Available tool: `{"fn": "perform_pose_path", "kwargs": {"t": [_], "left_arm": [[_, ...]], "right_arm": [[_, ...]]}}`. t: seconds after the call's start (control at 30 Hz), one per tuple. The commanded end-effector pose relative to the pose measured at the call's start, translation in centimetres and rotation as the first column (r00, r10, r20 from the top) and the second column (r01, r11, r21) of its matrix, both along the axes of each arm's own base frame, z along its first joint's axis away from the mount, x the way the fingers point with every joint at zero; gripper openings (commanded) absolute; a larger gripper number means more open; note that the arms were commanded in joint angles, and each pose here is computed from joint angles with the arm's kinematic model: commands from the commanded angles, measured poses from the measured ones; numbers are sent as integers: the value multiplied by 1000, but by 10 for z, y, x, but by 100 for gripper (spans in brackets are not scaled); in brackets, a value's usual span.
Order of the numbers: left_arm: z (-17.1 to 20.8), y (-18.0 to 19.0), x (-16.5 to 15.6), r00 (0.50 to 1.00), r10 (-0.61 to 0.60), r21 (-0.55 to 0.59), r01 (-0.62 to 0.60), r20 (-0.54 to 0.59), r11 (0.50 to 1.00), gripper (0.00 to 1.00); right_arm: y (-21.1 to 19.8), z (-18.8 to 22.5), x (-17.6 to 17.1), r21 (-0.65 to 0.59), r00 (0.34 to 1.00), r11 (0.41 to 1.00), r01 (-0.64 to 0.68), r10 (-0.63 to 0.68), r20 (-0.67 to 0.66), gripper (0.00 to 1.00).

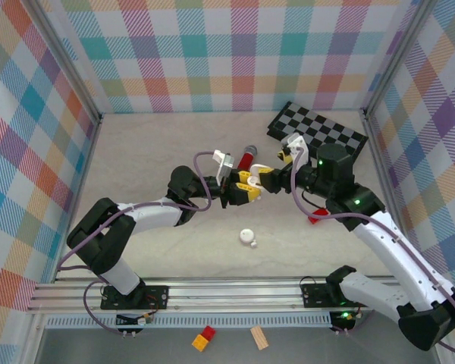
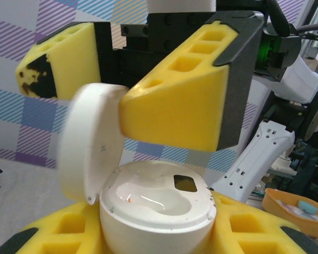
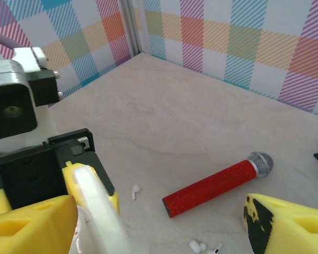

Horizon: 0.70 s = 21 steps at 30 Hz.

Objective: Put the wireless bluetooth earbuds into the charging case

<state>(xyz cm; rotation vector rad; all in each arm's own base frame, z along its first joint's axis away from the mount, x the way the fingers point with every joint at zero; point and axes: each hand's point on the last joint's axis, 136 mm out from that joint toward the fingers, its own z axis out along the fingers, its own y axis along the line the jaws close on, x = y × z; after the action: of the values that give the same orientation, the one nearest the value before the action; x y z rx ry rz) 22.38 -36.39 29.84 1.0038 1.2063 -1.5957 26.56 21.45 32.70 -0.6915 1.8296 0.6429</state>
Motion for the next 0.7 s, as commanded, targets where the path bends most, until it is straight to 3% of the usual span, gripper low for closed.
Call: {"fn": "perform_pose_path", "kwargs": {"t": [0.0,0.27,0.5,0.67], "left_arm": [[22,6,-10,994,-12,-56,18,111,998,31],[14,8,3,995,35,-52,-30,93,998,31],[11,14,12,992,83,-55,-79,94,995,31],[7,25,22,980,163,-63,-157,112,986,31]], "right_arm": [[1,28,-1,47,998,999,-15,12,55,82],[13,44,-32,117,985,979,-167,160,70,83],[2,50,-39,153,989,980,-129,116,89,84],[-14,40,-27,219,999,975,-26,19,30,84]]}}
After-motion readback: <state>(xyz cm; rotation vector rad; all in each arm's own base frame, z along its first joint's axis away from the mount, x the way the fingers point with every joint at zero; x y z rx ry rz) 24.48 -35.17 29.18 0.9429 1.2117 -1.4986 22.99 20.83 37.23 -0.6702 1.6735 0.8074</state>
